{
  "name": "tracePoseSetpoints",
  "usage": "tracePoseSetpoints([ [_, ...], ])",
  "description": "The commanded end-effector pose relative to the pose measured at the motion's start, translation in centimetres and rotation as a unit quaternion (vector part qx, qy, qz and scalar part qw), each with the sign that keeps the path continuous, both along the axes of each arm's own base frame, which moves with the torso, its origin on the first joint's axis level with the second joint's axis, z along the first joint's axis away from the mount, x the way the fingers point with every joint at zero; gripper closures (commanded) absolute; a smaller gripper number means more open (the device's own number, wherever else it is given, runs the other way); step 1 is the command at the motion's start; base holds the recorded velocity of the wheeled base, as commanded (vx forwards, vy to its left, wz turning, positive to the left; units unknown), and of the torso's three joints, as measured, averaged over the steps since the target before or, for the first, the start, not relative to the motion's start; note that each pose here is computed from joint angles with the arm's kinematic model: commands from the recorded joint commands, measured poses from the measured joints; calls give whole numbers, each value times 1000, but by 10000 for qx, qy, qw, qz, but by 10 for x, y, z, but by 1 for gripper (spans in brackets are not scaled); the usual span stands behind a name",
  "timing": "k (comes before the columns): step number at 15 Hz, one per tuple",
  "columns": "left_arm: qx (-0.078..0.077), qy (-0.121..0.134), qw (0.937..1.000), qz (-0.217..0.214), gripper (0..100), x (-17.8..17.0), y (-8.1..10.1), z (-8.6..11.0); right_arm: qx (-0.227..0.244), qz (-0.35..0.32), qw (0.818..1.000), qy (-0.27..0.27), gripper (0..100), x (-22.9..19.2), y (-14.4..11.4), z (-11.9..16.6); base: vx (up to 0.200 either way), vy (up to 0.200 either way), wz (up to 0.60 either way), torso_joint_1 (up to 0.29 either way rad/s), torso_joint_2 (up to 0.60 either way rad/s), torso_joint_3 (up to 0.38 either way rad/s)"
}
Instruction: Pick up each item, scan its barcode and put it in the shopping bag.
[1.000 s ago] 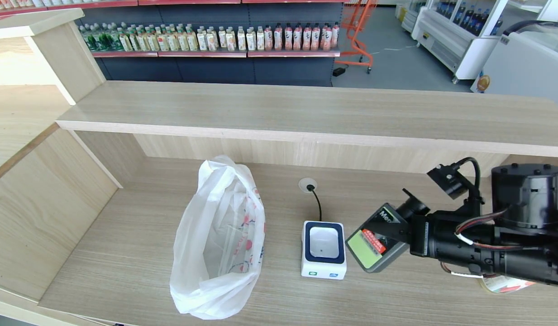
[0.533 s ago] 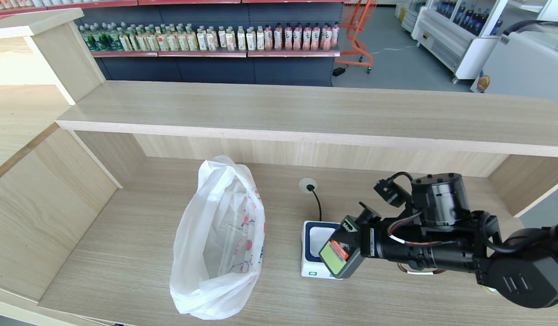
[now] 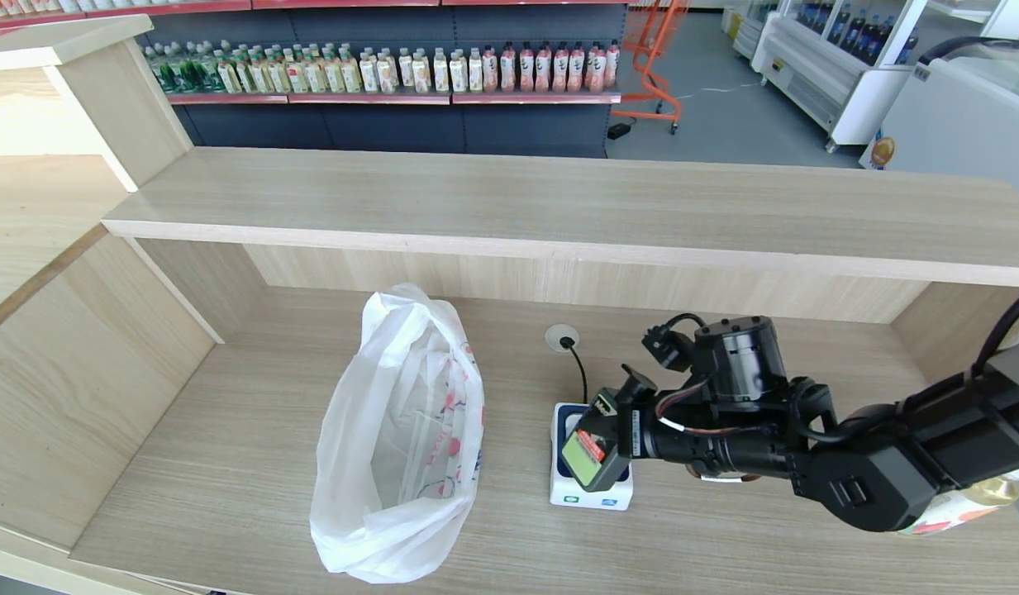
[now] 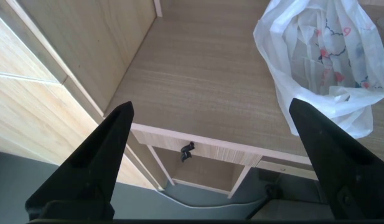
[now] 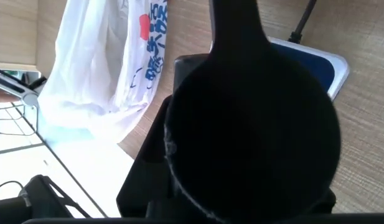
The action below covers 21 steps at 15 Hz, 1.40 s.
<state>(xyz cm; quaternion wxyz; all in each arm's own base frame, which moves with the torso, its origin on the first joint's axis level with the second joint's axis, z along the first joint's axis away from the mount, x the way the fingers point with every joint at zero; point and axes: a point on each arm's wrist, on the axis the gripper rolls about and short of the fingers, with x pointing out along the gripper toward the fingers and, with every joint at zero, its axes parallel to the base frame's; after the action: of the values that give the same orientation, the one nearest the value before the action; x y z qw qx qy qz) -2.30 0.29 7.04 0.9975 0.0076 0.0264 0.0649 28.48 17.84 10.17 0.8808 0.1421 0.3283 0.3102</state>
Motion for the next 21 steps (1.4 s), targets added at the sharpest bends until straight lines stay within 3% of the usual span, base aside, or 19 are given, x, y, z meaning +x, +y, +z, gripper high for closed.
tracePoseSetpoints([
  [1, 2, 0, 10000, 1, 0, 0, 0, 0, -15, 44, 10000, -75, 100, 9, 6, -1, 0, 0, 0, 0, 0, 0],
  [9, 2, 0, 10000, 1, 0, 0, 0, 0, -284, 201, 9991, -253, 100, 9, 4, -4, 0, 0, 0, 0, 0, 0],
  [12, 2, 0, 10000, 1, 0, 0, 0, 0, 490, 18, 9967, -654, 100, -11, -7, 53, 0, 0, 0, 0, 0, 0],
  [13, 2, 0, 10000, 1, 0, 0, 0, 0, 741, -16, 9921, -1008, 100, -26, -18, 84, 0, 0, 0, 0, 0, 0],
  [14, 2, 0, 10000, 1, 0, 0, 0, 0, 431, 45, 9877, -1504, 100, -40, -35, 100, 0, 0, 0, 0, 0, 0],
  [16, 2, 0, 10000, 1, 0, 0, 0, 0, -1272, 319, 9568, -2596, 100, -57, -79, 95, 0, 0, 0, 0, 0, 0],
  [17, 2, 0, 10000, 1, 0, 0, 0, 0, -1272, 319, 9568, -2596, 100, -57, -79, 95, 0, 0, 0, 0, 0, 0],
  [18, 2, 0, 10000, 1, 0, 0, 0, 0, -1840, 385, 9258, -3280, 100, -72, -98, 95, 0, 0, 0, 0, 0, 0],
  [21, 2, 0, 10000, 1, 0, 0, 0, 0, -1689, 560, 9205, -3478, 100, -108, -101, 95, 0, 0, 0, 0, 0, 0],
])
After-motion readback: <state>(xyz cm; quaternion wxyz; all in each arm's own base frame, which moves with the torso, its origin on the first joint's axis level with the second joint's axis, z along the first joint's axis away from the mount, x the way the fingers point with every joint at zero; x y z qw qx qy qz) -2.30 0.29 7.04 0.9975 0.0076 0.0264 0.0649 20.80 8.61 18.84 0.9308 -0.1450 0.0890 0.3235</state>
